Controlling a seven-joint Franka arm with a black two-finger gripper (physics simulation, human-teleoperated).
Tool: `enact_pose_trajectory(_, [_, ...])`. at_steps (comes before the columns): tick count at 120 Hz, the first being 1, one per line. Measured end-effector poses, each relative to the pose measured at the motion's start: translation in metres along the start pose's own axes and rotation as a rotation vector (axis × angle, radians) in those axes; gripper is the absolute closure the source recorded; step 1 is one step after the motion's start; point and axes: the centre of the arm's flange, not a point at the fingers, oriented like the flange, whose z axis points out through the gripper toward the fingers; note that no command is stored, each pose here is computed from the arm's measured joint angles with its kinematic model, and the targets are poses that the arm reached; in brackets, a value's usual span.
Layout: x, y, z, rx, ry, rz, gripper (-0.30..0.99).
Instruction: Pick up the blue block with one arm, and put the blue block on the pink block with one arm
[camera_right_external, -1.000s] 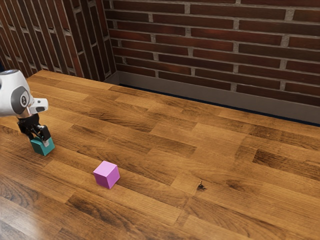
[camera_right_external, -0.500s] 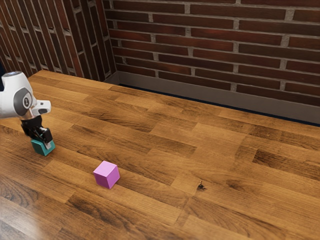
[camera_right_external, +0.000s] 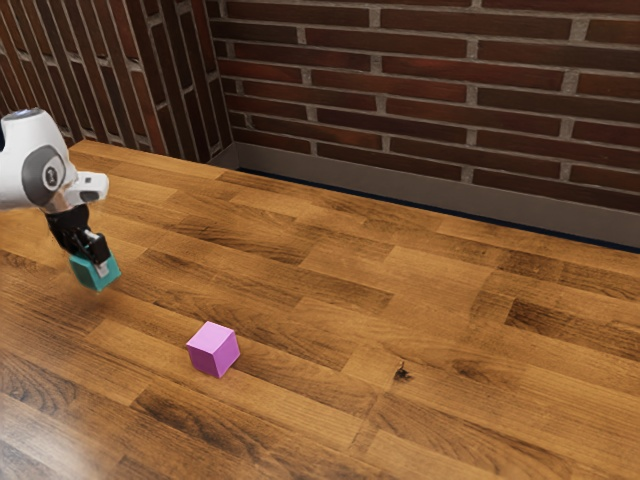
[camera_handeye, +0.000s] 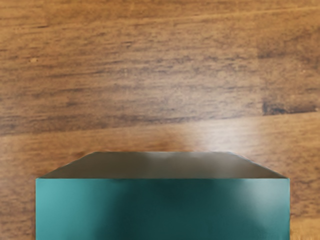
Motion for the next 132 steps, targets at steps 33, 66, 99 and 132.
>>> enact_pose_trajectory(33, [-0.011, 0.221, -0.057, 0.026, -0.020, 0.266, 0.30])
enact_pose_trajectory(66, [-0.003, 0.291, -0.044, 0.010, -0.064, 0.256, 0.31])
enact_pose_trajectory(99, [-0.012, 0.276, -0.028, 0.004, -0.098, 0.029, 0.30])
enact_pose_trajectory(132, [-0.016, 0.320, -0.006, 0.012, -0.093, -0.048, 0.31])
